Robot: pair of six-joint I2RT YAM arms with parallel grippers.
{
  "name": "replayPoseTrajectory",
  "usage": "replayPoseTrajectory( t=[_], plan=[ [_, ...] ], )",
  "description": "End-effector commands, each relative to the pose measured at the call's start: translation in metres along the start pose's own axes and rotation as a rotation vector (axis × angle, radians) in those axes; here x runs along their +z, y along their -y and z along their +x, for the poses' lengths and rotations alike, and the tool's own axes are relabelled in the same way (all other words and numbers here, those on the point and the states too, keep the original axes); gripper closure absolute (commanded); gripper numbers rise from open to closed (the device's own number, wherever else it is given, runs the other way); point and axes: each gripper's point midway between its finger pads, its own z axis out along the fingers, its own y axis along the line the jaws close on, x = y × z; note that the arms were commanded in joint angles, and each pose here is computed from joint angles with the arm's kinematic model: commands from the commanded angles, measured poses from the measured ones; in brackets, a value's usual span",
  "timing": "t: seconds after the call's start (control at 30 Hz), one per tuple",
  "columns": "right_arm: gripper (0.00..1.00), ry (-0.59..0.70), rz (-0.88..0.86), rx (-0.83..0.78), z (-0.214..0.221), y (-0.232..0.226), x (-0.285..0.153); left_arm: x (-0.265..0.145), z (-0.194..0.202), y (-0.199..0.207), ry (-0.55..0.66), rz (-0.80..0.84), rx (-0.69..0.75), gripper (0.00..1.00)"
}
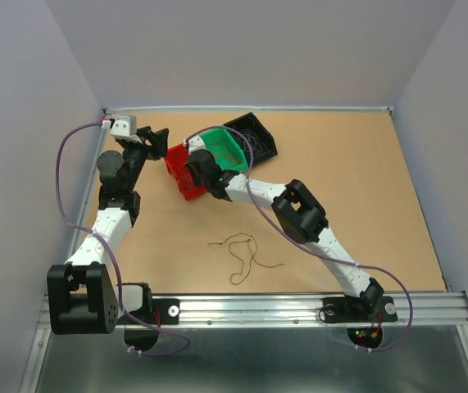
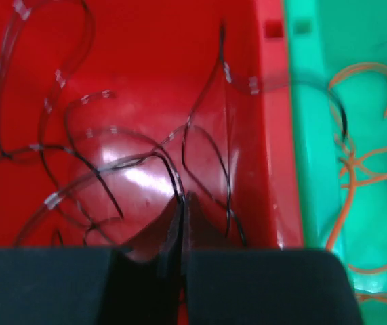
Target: Untangle the cables
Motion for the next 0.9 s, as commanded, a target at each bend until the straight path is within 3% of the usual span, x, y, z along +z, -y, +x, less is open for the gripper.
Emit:
replayPoseTrajectory(
  t=[0.0, 0.1, 0.2, 0.33, 0.4, 0.6, 0.67, 0.7, 0.87],
  plan=[
    [0.99, -0.191, 0.012, -0.128, 0.054, -0.01, 0.001, 0.0, -0.02, 0.004, 0.081, 0.021, 0.02, 0.34],
    [1.0, -0.282, 0.018, -0.152, 0.082, -0.009, -0.008, 0.001, -0.017, 0.004, 0.073, 0.022, 0.02, 0.34],
    [1.0, -0.311, -0.011, -0.138, 0.082, -0.01, -0.024, 0.002, -0.016, 0.004, 0.072, 0.021, 0.022, 0.34],
    [0.98, -0.25, -0.005, -0.132, 0.044, -0.009, -0.04, 0.002, -0.017, 0.001, 0.076, 0.008, 0.03, 0.34],
    [0.86, -0.195, 0.0, -0.119, 0.014, -0.01, -0.045, 0.003, -0.018, -0.002, 0.078, -0.007, 0.032, 0.34],
    [0.7, -0.086, -0.015, -0.063, -0.049, -0.014, -0.068, 0.001, -0.02, -0.011, 0.089, -0.059, 0.04, 0.33],
    [0.65, -0.067, -0.01, -0.053, -0.06, -0.012, -0.075, 0.001, -0.019, -0.011, 0.088, -0.06, 0.037, 0.33],
    [0.57, -0.055, -0.009, -0.048, -0.068, -0.01, -0.082, 0.001, -0.019, -0.012, 0.085, -0.061, 0.036, 0.33],
    [0.38, -0.032, -0.036, -0.027, -0.086, -0.011, -0.105, 0.005, -0.014, -0.011, 0.07, -0.055, 0.028, 0.32]
  ],
)
